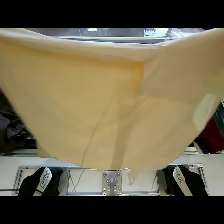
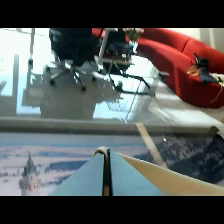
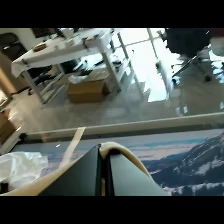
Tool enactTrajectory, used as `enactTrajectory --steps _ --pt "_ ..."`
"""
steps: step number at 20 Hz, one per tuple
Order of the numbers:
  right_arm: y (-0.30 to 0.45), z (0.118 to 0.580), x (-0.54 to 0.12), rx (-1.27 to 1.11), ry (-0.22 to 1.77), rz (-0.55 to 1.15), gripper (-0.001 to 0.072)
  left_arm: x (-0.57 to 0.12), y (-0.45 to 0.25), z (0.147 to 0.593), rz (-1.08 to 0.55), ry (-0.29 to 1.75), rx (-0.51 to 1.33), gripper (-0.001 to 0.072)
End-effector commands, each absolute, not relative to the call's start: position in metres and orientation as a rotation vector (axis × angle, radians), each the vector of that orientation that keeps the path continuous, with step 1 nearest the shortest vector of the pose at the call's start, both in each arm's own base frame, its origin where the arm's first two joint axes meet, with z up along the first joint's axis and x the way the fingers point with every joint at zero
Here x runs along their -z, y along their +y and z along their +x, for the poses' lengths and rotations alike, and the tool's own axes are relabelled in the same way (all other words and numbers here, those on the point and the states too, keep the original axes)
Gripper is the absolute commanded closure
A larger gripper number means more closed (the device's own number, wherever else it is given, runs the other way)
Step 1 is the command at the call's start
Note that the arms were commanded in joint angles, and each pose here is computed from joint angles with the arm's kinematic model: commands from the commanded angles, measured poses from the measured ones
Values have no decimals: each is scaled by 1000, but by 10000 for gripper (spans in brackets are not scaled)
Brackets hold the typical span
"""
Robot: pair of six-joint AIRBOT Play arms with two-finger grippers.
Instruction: Fold the shirts.
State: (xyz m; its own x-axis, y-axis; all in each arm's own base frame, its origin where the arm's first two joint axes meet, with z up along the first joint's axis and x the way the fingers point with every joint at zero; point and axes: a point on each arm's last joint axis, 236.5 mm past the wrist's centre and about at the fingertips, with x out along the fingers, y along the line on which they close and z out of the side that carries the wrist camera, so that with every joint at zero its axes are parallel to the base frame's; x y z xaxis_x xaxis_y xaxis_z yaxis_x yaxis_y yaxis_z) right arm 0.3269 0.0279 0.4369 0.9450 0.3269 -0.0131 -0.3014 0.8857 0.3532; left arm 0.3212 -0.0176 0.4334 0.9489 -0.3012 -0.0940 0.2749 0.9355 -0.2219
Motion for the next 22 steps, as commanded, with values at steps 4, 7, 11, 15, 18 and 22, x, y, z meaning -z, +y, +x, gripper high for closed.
enactTrajectory --steps 4,7,11,15,18,22 --pt "62 480 -224 -479 607 412 687 -207 -30 427 -177 708 284 696" --pt "82 524 -112 -407 798 366 687 -103 -19 485 -123 841 104 695" --pt "57 583 -54 -230 726 423 687 -35 5 547 -226 799 -76 695" --pt "12 603 -54 -121 637 442 687 -29 14 571 -231 768 -113 695" --pt "-2 590 -42 -125 711 455 687 -33 14 568 -229 784 -114 695" --pt "-7 556 -31 -165 859 388 687 -6 11 525 -151 1002 -90 695"
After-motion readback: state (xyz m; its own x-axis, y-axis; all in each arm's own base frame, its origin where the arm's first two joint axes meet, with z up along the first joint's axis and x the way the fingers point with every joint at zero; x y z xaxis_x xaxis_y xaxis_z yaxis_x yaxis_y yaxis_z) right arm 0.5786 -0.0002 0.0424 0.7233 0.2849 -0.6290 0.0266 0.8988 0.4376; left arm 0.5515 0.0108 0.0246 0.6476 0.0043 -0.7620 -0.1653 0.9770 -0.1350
